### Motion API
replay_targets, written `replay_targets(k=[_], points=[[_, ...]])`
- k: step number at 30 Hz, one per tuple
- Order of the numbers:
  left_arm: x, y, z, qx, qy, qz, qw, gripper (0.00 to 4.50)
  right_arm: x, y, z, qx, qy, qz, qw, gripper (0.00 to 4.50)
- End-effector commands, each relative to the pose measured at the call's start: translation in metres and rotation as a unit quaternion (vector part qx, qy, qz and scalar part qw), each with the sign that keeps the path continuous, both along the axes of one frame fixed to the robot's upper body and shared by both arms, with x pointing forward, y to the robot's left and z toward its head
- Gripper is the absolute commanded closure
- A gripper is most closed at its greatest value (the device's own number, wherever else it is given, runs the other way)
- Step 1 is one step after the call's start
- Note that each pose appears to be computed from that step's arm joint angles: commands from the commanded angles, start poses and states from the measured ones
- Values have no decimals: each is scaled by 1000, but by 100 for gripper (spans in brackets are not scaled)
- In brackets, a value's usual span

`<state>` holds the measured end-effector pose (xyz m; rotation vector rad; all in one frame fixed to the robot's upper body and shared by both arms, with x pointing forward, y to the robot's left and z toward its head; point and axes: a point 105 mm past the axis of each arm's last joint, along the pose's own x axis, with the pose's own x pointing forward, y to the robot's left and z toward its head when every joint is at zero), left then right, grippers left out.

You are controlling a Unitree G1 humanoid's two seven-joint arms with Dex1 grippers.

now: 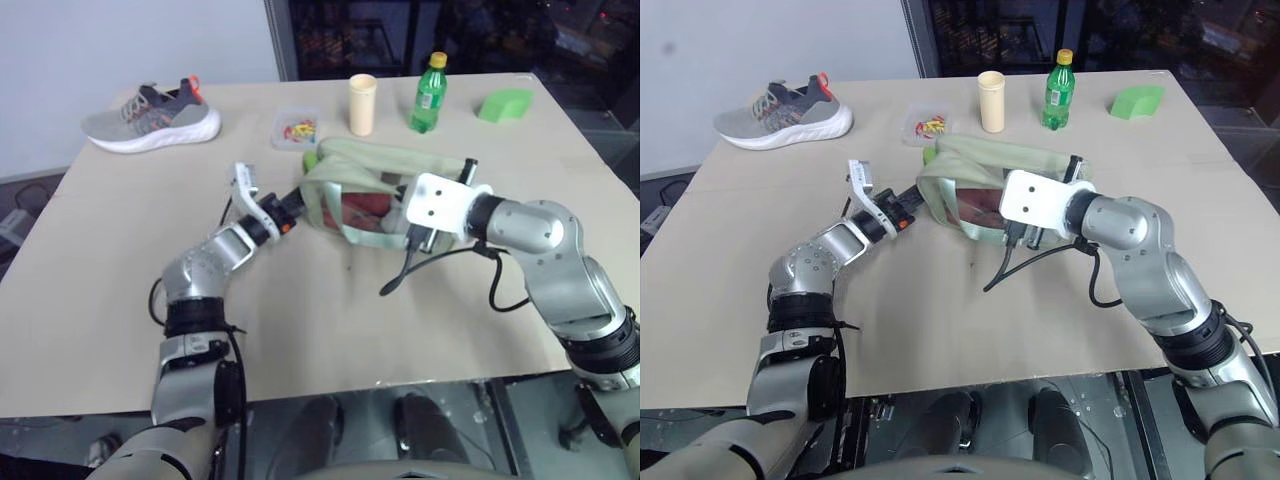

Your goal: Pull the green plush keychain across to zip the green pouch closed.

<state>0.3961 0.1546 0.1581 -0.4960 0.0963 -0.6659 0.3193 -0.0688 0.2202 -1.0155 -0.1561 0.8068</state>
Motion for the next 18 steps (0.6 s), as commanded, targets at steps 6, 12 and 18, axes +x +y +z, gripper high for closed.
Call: replay_targets(k=[6,12,18], points=[[-14,11,21,251,-200,11,947,295,-6,8,6,13,-11,18,1000,450],[-11,-5,19,284,-239,7,929,295,-6,10,6,16,-11,20,1000,450],[-3,-14,16,330,-267,6,905,295,-6,10,7,17,-11,20,1000,450]])
